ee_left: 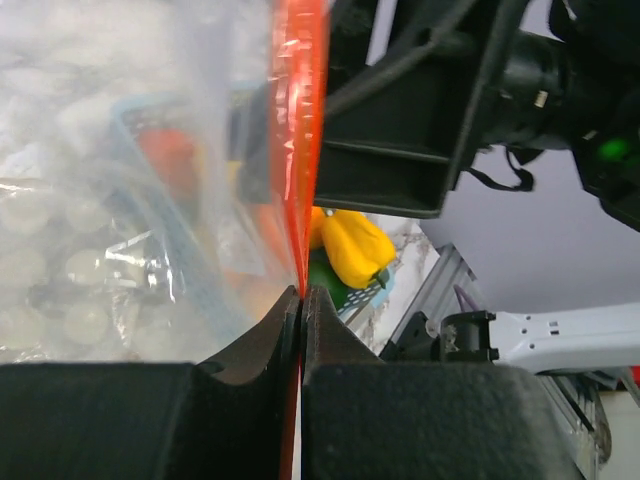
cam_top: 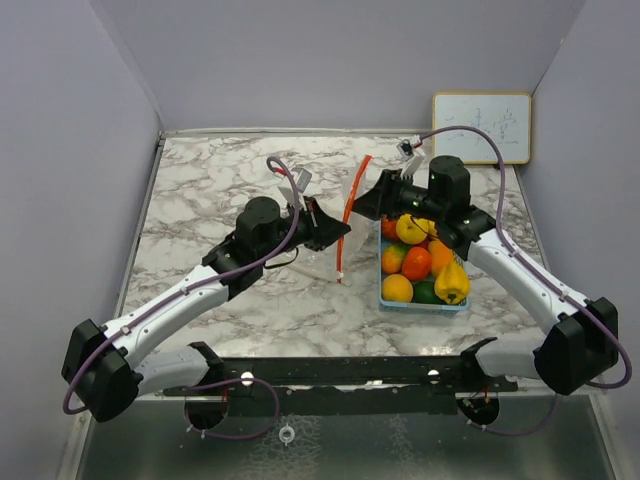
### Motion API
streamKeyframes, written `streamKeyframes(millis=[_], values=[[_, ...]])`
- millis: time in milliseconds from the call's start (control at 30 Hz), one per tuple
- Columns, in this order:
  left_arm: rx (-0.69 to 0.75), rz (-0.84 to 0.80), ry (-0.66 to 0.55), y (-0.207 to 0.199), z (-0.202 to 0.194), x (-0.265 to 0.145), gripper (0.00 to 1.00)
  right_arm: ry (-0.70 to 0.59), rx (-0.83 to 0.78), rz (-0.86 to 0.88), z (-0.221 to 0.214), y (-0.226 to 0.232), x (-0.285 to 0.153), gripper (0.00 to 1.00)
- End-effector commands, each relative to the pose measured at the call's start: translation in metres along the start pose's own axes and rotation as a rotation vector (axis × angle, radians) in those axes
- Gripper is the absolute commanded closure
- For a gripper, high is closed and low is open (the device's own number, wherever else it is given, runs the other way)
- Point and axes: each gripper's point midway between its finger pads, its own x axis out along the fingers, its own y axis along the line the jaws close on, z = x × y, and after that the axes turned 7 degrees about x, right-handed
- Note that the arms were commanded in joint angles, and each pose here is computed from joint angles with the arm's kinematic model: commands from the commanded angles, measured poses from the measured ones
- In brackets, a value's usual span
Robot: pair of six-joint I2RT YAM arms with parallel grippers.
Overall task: Place the food in the zip-top bag and seal the zipper
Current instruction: Open the zipper of the food storage bag.
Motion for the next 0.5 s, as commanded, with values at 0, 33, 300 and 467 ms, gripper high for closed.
streamKeyframes(millis=[0,33,300,467], values=[[0.019,-0.168,0.021,-0.028,0.005,0.003,1.0,-0.042,-0.054,0.16,0.019,0.027,0.015,0.49],[0.021,-0.181,0.029,-0.029,0.003,0.004,1.0,-0.034,-0.053,0.2,0.018,0.033,0.016,0.49],[0.003,-0.181,0.052,-0.018,-0.001,0.005,1.0,0.021,-0.059,0.498,0.002,0.083,-0.009,0.48],[-0.027,-0.15,0.06,-0.007,-0.005,0.007,1.0,0.093,-0.056,0.532,-0.015,0.087,-0.021,0.6]])
